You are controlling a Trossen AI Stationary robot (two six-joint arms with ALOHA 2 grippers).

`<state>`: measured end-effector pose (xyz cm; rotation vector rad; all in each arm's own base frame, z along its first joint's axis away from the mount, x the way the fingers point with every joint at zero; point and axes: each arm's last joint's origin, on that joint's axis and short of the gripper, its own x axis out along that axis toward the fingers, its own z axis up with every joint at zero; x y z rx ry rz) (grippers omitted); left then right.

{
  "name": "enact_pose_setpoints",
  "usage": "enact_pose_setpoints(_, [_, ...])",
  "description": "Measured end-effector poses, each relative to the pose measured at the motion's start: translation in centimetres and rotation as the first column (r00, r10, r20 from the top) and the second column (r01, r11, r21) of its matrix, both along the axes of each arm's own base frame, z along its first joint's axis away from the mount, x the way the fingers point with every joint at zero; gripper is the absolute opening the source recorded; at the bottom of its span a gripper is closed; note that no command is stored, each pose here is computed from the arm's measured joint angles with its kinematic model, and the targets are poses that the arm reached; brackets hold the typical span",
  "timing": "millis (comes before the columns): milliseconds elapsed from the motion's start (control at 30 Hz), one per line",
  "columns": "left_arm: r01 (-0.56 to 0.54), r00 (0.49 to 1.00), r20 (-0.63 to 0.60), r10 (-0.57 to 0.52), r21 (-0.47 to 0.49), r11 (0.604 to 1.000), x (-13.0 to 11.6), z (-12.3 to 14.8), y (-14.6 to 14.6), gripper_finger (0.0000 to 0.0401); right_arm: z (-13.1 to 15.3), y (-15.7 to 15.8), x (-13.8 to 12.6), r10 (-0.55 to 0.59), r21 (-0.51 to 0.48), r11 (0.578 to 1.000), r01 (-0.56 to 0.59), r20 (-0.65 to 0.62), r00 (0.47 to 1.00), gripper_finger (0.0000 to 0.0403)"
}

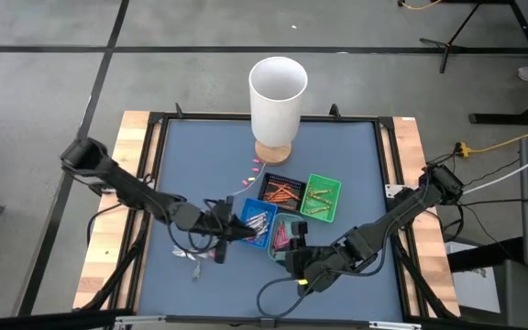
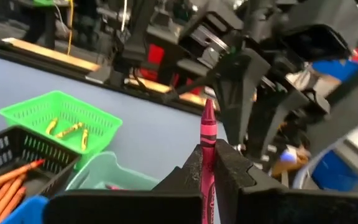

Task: Sort crayons
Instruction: Put the red crayon into the light green bin

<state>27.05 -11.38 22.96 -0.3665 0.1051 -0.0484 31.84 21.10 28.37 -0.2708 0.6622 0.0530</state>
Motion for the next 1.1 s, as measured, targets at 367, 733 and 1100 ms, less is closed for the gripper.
enact_pose_setpoints(367, [-0.073,0.992,0.104,0.078,-0.052,0.996,4.3,-4.9,0.2,0.0,2.8,-0.8,-3.6,0.029,-0.137,0.989,-0.054,-0.177,0.984,0.0128])
enact_pose_setpoints(733, [-0.128,0.989,0.08,0.124,0.039,0.991,10.2,-6.5,0.3,0.0029,6.3,-6.3,-11.1,-0.018,-0.223,0.975,-0.012,-0.132,0.991,0.0128])
enact_pose_setpoints(1100, [-0.153,0.987,0.057,0.15,0.043,0.987,11.3,-7.0,1.2,0.0074,1.4,-13.9,-19.1,-0.098,0.031,0.995,0.093,0.199,0.975,0.0128])
